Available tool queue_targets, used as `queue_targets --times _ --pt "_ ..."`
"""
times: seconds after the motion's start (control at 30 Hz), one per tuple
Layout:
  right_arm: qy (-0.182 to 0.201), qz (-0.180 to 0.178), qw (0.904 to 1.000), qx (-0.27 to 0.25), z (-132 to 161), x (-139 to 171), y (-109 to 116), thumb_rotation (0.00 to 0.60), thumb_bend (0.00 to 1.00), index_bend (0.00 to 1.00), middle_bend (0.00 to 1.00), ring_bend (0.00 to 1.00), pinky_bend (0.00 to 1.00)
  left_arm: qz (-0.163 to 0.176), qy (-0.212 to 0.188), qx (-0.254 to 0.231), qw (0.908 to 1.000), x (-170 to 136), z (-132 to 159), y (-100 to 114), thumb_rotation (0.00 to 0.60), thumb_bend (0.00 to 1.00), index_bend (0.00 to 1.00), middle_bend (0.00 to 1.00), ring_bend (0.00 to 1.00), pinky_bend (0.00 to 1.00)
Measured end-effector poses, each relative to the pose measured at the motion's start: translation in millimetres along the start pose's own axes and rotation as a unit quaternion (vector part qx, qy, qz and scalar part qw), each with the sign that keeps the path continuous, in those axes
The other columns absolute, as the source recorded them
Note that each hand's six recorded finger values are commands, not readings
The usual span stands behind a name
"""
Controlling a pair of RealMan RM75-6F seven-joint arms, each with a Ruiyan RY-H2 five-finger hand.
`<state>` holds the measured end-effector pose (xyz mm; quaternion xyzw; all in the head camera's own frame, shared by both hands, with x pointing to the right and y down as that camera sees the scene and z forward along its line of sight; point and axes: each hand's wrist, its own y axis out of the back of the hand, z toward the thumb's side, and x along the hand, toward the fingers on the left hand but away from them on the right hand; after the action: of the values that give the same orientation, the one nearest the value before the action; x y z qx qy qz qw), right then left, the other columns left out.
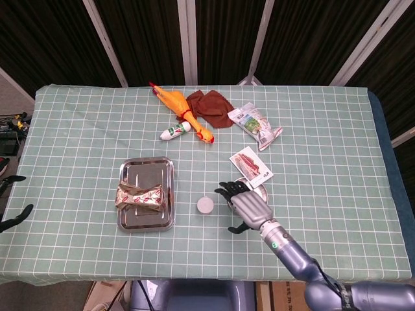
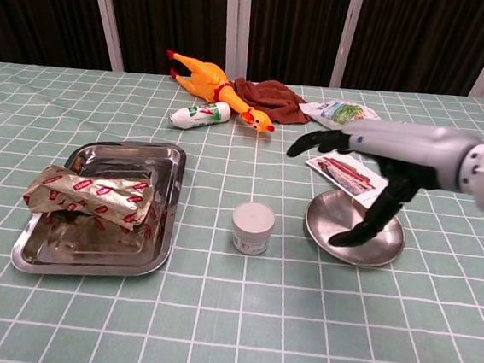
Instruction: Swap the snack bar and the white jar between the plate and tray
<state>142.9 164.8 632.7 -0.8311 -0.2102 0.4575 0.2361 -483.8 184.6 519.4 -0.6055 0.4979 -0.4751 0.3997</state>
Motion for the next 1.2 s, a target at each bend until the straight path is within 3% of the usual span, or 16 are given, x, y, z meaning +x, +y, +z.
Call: queue_targets --times 0.23,0.7,1.2 --pt "0.003 0.031 0.9995 0.005 32 -37 -28 0.6 0.21 0.15 0.1 0.09 0.0 0.0 0.004 0.0 1.0 1 -2 -2 0.6 0.34 0.31 0.07 0.0 0.16" --pt "-0.025 0.014 0.9994 0.021 29 -69 -32 0.6 0.21 0.19 0.2 0.2 0.0 0.002 0.006 -0.008 0.9999 2 -3 -2 0.6 0.34 0.31 0.07 0.0 0.17" --pt "-0.019 0.008 0.9997 0.014 33 -81 -39 0.6 0.21 0.38 0.36 0.35 0.03 0.01 0.012 -0.023 0.9996 2 -2 -2 0.6 0.35 0.32 0.07 0.0 0.19"
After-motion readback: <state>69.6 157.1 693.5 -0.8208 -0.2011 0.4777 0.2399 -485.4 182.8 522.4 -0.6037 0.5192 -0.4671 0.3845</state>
